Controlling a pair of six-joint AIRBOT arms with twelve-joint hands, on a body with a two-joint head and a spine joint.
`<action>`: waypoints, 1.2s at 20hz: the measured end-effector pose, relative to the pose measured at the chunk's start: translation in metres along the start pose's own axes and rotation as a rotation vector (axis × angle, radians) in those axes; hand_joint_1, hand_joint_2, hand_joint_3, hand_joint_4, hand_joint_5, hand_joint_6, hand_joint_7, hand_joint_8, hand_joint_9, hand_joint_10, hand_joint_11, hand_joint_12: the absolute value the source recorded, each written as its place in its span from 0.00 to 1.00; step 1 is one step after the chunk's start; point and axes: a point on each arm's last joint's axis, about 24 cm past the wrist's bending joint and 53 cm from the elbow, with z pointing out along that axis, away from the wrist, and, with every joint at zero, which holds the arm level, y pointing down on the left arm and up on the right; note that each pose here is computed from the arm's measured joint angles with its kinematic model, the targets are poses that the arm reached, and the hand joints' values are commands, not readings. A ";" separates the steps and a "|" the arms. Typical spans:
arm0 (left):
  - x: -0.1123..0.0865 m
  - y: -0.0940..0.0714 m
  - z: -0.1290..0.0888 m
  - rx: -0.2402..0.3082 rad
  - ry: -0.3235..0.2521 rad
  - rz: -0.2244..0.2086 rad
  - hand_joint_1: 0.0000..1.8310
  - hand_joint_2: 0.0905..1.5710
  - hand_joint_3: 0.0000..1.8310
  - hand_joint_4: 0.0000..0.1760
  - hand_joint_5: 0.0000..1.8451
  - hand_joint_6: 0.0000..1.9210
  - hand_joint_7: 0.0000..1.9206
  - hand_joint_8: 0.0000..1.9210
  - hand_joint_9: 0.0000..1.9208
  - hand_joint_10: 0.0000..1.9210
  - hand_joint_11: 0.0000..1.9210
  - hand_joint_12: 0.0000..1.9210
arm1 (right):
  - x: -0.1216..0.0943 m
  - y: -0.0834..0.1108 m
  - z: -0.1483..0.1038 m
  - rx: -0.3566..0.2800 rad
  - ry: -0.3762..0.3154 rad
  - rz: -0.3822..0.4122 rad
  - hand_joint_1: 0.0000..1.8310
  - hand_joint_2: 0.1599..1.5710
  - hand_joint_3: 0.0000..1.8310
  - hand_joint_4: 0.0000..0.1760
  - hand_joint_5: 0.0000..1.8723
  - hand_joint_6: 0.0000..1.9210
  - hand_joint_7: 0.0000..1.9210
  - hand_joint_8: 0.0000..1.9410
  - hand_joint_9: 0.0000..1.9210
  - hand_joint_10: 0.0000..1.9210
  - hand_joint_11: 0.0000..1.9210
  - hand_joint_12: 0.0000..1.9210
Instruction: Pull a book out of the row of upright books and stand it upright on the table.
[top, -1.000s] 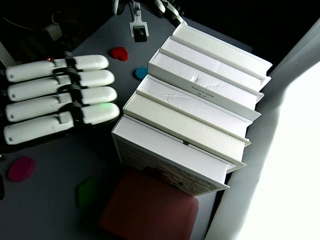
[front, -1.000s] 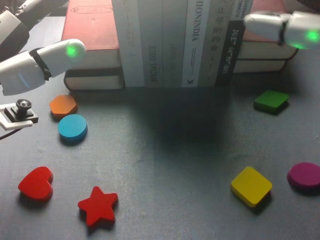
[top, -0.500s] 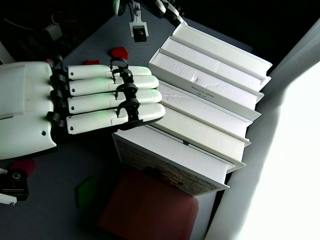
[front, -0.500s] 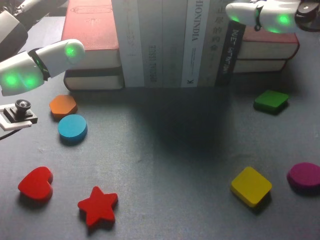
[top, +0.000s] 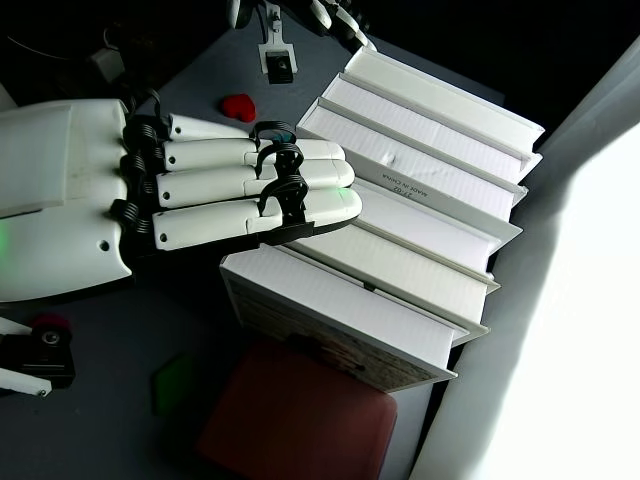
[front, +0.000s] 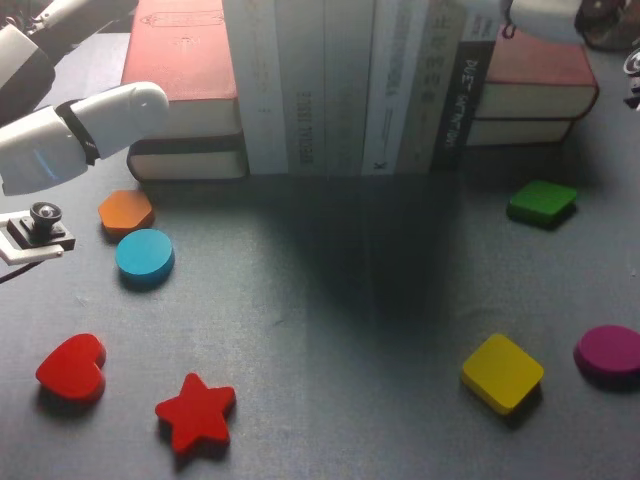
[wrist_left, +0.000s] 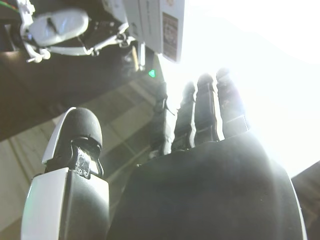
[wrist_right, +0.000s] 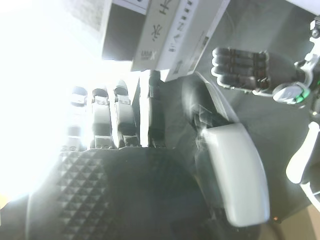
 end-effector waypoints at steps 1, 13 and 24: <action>-0.001 -0.001 0.000 0.004 -0.004 -0.001 0.18 0.83 0.00 0.32 0.08 0.00 0.00 0.00 0.00 0.00 0.00 0.00 | 0.003 0.008 -0.002 -0.023 0.005 -0.007 0.44 0.85 0.00 0.57 0.30 0.84 0.07 0.00 0.00 0.00 0.00 0.00; -0.003 -0.003 -0.006 0.017 -0.024 -0.016 0.18 0.82 0.00 0.34 0.07 0.00 0.00 0.00 0.00 0.00 0.00 0.00 | 0.038 0.033 -0.043 -0.133 0.088 0.053 0.02 0.87 0.00 0.00 0.39 0.03 0.07 0.00 0.00 0.00 0.00 0.00; -0.006 -0.001 -0.008 0.010 -0.033 -0.016 0.18 0.82 0.00 0.34 0.08 0.00 0.00 0.00 0.00 0.00 0.00 0.00 | 0.045 0.042 -0.055 -0.165 0.109 0.065 0.00 0.88 0.00 0.00 0.19 0.23 0.05 0.00 0.00 0.00 0.00 0.00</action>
